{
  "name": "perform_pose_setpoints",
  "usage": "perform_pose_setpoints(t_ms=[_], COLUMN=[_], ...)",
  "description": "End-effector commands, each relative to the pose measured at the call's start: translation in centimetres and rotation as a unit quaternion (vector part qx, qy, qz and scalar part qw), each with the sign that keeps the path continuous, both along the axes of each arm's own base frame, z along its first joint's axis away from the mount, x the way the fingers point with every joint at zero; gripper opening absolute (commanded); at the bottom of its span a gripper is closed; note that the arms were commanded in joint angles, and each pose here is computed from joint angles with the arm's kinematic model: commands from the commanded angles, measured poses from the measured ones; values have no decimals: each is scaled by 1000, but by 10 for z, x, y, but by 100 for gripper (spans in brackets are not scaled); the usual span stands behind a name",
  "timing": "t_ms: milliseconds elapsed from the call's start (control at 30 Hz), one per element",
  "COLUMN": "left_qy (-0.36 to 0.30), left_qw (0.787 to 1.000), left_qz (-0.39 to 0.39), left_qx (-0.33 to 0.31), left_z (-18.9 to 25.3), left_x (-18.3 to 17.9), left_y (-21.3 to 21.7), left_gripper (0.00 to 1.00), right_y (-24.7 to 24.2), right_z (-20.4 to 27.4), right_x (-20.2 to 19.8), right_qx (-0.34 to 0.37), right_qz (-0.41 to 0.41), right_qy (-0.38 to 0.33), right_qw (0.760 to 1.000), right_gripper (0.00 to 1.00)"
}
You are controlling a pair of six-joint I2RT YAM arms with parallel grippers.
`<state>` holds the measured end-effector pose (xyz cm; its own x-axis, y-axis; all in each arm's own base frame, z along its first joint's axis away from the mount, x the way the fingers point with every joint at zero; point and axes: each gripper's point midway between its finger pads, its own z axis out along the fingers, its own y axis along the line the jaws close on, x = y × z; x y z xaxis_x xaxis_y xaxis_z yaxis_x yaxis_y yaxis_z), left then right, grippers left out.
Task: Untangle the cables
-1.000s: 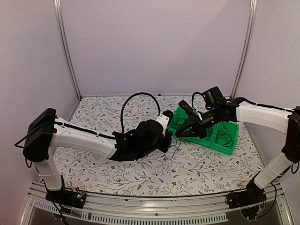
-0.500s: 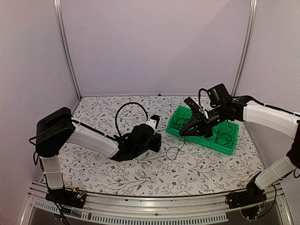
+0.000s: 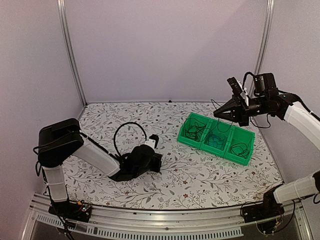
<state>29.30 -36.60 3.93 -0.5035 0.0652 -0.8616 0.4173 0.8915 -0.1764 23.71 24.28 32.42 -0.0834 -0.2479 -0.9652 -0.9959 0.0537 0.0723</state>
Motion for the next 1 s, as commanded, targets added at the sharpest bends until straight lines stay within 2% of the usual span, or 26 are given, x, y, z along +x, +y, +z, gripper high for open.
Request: perform_pose_setpoints(t_ms=[0,167,367,667,967], left_qy=[-15,-49,-93,-119,-122], left_qw=[999,998,994,985,987], left_qz=[9,-41,-64,-52,-59], left_qx=[-34,-29,-1,110,89], left_z=[6,3,-3,-30,-27], left_x=[-5,-37,-64,-65,-69], left_y=[4,-6,-20,-50,-48], left_gripper=[16,27,30,31,33], right_y=[-26,-51,-74,-103,-152], right_z=[-5,-19,-39,-67,-85], right_x=[20,40,53,65,80], right_qx=[-25,-49,-70,-101,-109], right_qz=[-62,-119,-166,-217,-277], right_qy=[8,24,40,55,78], right_qw=[998,991,983,969,951], right_gripper=[0,0,0,0,0])
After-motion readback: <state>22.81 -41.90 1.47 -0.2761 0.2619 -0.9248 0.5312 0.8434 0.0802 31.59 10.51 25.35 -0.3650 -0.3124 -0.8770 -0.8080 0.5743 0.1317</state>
